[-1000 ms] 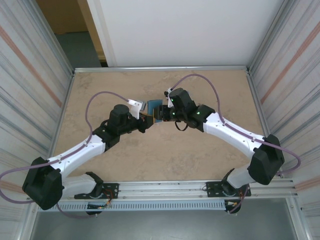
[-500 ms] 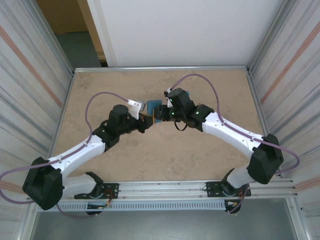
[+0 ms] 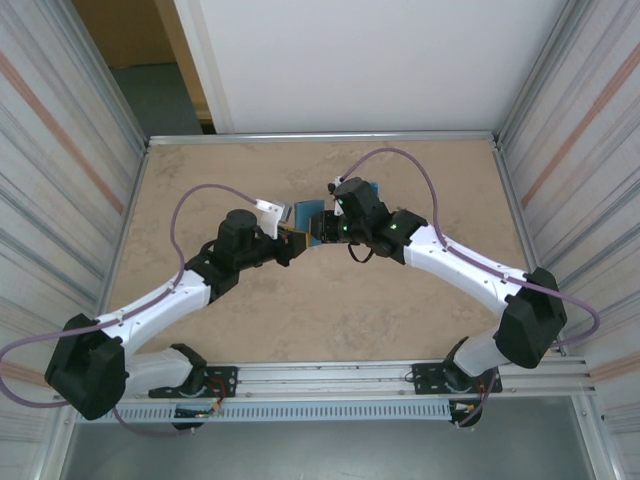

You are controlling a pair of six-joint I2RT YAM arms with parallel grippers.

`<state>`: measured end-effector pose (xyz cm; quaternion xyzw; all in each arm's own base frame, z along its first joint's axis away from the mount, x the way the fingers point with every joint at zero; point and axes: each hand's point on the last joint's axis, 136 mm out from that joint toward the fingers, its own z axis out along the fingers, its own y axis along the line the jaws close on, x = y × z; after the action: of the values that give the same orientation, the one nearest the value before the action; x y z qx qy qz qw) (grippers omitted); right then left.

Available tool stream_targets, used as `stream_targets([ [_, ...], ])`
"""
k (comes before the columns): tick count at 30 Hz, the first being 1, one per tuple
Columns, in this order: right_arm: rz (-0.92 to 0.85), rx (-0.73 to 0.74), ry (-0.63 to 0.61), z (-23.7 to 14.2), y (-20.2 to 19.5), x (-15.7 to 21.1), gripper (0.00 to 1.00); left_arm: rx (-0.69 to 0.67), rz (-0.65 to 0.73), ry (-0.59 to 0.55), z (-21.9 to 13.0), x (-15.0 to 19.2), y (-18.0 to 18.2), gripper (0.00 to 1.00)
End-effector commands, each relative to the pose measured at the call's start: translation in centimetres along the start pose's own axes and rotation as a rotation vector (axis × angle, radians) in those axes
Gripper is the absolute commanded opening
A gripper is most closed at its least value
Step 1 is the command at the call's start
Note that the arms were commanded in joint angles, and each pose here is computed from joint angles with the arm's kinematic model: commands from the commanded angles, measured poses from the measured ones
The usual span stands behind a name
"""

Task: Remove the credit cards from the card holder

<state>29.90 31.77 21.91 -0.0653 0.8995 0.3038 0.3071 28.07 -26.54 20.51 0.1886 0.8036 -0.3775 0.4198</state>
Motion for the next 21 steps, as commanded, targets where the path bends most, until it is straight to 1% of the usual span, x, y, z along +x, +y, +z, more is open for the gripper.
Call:
stream_targets([
  [1, 0.031, 0.082, -0.041, -0.4, -1.6, -1.0, 0.23, 0.064, 0.035, -0.077, -0.7, -1.9, -1.6, 0.00],
  [8, 0.040, 0.072, -0.039, -0.6, -1.6, -1.0, 0.20, 0.043, 0.028, -0.080, -0.8, -1.9, -1.2, 0.00],
  [18, 0.053, 0.077, -0.052, -1.1, -2.4, -1.0, 0.19, 0.032, 0.002, -0.078, -0.8, -1.9, -0.7, 0.00],
  [21, 0.061, 0.079, -0.054, -1.3, -2.6, -0.9, 0.17, 0.033, -0.008, -0.078, -0.9, -1.9, -0.6, 0.00],
])
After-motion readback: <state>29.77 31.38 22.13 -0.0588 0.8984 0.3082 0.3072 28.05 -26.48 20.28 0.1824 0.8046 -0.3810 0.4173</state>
